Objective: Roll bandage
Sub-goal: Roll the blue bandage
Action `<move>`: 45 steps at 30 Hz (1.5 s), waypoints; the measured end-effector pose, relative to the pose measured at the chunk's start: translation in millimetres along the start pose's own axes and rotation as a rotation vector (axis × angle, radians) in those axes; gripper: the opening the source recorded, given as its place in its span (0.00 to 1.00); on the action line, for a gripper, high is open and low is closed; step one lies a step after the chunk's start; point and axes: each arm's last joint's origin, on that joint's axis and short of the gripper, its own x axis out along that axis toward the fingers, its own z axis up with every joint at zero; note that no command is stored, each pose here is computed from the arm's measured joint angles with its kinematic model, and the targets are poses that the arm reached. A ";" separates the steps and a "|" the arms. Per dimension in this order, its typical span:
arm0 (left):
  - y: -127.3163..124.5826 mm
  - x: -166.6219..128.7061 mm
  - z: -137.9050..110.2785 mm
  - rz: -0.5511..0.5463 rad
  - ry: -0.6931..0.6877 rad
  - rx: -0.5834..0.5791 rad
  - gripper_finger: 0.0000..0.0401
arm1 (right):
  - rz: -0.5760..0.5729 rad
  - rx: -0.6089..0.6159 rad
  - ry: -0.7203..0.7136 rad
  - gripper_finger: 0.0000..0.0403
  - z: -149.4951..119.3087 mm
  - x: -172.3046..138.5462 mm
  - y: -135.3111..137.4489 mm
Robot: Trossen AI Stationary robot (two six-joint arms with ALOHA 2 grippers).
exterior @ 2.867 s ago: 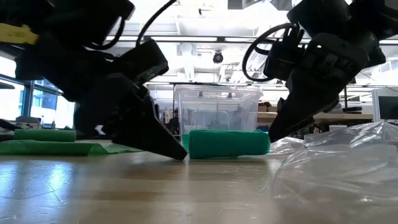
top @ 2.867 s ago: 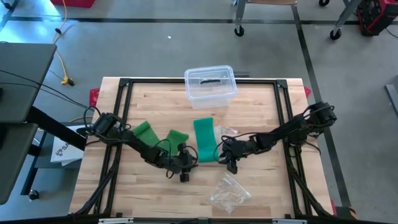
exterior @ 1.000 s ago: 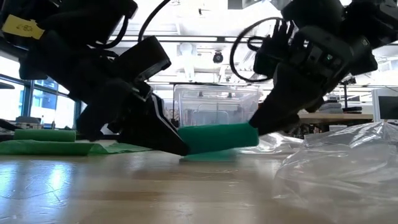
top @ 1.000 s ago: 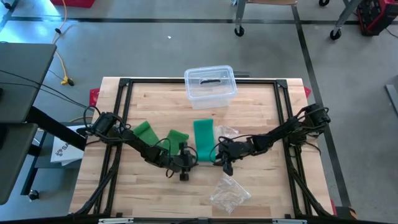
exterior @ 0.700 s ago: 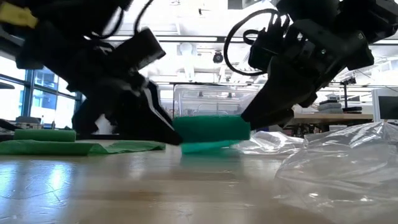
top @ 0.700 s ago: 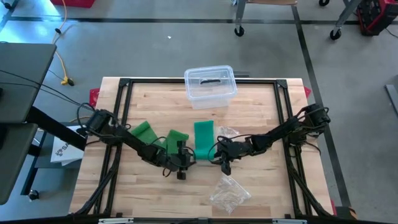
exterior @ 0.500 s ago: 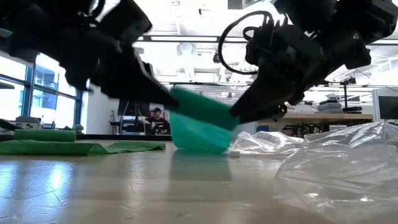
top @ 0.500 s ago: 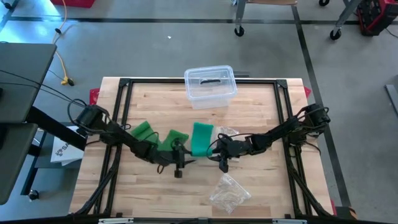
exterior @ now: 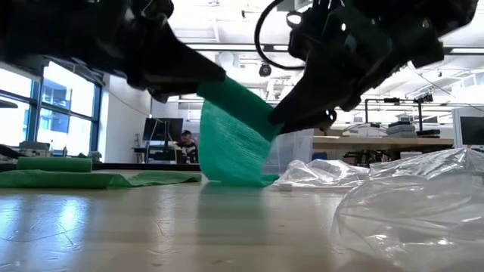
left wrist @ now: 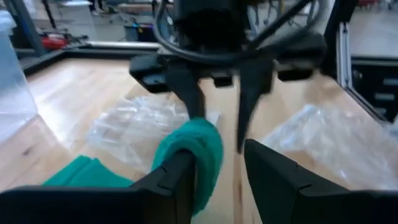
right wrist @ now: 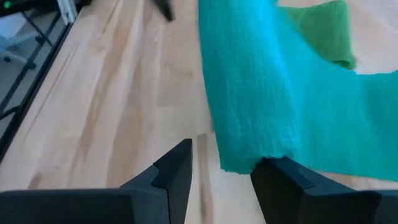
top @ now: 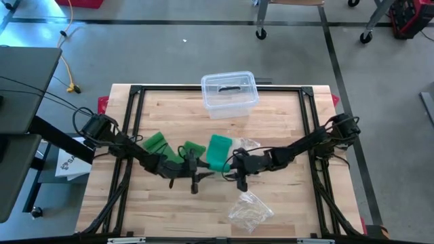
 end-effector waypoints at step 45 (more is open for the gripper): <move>-35.7 -28.7 75.6 -0.085 -0.411 -0.139 0.02 | -0.037 -0.076 -0.033 0.36 -14.4 -65.2 123.4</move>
